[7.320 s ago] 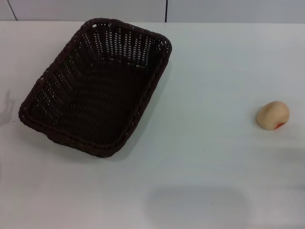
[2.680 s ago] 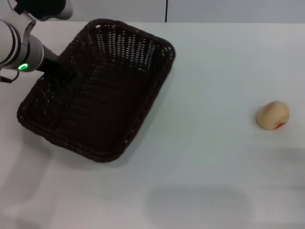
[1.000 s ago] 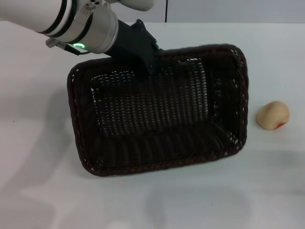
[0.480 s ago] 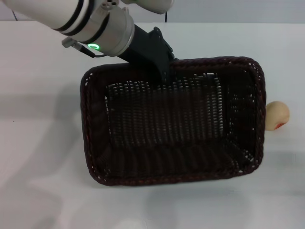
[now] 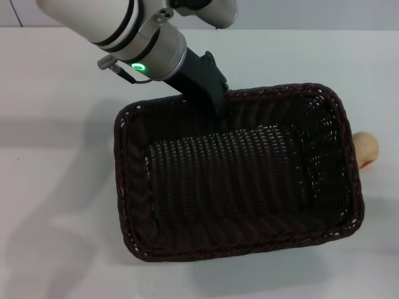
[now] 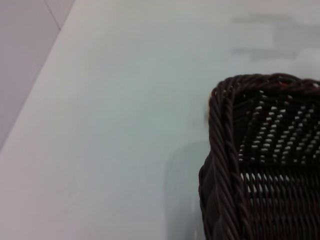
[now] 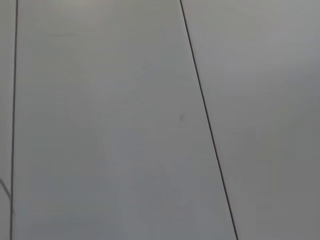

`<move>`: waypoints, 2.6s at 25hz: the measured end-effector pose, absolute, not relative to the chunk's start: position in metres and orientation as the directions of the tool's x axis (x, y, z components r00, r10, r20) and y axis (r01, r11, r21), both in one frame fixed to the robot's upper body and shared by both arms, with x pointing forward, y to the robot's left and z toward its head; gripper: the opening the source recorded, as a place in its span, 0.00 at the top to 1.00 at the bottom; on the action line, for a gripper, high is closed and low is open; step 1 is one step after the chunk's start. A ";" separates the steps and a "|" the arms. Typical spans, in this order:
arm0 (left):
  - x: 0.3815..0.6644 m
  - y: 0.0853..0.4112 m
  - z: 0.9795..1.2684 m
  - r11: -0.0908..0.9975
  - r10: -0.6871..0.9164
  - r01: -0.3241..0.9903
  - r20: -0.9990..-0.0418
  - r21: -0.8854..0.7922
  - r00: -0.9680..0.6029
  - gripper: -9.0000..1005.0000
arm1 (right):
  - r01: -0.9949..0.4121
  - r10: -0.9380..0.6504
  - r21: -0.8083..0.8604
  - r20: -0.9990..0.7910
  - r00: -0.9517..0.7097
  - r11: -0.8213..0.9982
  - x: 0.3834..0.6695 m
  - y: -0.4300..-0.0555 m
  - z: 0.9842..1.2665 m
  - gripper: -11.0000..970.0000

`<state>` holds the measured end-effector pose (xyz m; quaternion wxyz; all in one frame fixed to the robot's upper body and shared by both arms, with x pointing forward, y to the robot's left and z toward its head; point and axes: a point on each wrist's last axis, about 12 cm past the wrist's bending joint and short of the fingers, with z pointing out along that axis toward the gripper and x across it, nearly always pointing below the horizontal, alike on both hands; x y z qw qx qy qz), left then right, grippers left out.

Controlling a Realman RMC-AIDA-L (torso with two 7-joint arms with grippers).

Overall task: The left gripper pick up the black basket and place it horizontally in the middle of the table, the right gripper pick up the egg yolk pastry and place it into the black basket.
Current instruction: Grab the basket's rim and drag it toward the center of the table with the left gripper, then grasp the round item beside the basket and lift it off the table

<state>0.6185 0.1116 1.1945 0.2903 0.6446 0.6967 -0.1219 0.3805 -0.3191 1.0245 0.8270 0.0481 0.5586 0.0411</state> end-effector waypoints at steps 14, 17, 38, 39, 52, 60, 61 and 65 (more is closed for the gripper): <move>0.619 0.095 1.185 0.046 0.848 0.971 -0.523 0.233 0.085 0.71 | -0.028 0.125 0.123 -0.918 0.376 0.992 0.383 -0.318 1.025 0.17; 0.619 0.092 1.189 0.033 0.834 0.966 -0.539 0.257 0.114 0.65 | -0.027 0.125 0.124 -0.919 0.374 0.992 0.383 -0.318 1.025 0.17; 0.589 0.160 1.206 0.816 0.501 0.097 -0.781 0.570 0.372 0.34 | -0.011 0.122 0.124 -0.948 0.294 0.992 0.388 -0.320 1.016 0.18; 0.584 0.164 1.199 0.834 0.491 0.048 -0.780 0.550 0.389 0.34 | -0.009 0.121 0.123 -0.951 0.284 0.992 0.388 -0.320 1.015 0.18; 0.555 0.240 1.097 0.970 0.213 0.036 -0.911 0.241 0.353 0.34 | -0.006 0.118 0.118 -0.986 0.120 0.993 0.407 -0.319 0.997 0.18; 0.542 0.290 1.059 0.981 0.192 -0.041 -0.954 0.187 0.231 0.35 | -0.103 0.111 0.108 -0.994 0.022 0.989 0.433 -0.301 0.991 0.18; 0.539 0.293 1.057 0.982 0.188 -0.045 -0.956 0.182 0.224 0.35 | -0.103 0.111 0.108 -0.994 0.022 0.989 0.433 -0.301 0.991 0.18; 0.536 0.295 1.052 0.981 0.196 -0.048 -0.959 0.190 0.207 0.35 | -0.160 0.100 0.103 -0.995 -0.024 0.982 0.441 -0.291 0.987 0.18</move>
